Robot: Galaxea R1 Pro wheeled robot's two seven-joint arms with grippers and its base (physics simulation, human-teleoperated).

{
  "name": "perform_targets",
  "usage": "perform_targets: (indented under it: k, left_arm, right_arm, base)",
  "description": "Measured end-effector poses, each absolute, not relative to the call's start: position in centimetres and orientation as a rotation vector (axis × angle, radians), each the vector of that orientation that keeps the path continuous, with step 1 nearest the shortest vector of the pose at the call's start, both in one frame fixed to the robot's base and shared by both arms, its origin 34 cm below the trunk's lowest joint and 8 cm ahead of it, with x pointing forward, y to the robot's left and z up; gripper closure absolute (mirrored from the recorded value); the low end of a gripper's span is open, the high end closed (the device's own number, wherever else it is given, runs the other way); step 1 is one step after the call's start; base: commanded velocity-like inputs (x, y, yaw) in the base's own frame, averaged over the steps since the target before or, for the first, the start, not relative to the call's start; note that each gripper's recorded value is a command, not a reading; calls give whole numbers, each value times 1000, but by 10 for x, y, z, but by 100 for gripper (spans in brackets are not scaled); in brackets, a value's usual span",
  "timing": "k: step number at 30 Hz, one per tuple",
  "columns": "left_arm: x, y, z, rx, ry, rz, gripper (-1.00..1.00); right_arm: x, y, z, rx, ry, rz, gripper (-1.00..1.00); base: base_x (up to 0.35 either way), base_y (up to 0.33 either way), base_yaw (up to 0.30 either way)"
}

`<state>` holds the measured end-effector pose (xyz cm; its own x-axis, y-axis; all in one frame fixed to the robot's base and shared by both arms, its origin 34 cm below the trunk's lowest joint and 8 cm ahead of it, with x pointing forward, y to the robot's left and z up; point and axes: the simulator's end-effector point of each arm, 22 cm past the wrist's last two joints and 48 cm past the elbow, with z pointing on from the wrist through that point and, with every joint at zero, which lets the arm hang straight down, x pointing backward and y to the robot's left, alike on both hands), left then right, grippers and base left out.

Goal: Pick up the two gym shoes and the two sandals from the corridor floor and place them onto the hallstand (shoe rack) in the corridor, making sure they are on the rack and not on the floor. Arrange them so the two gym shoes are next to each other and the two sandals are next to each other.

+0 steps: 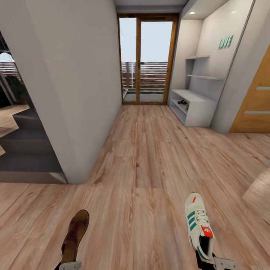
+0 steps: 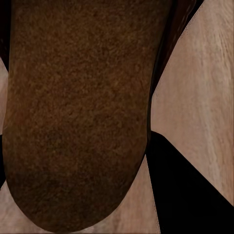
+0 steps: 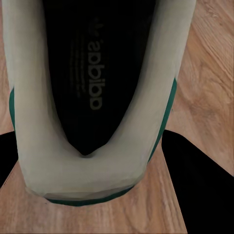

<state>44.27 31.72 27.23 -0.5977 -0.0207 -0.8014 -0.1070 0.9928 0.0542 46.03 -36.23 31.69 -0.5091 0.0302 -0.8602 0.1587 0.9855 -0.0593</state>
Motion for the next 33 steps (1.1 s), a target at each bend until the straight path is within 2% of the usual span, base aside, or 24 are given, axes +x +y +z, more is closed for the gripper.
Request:
perform_targets:
  k: [33]
  left_arm:
    - [443, 317, 272, -89, 2209, 119, 100]
  right_arm:
    - [460, -362, 317, 131, 2101, -158, 100]
  base:
    - [339, 0, 0]
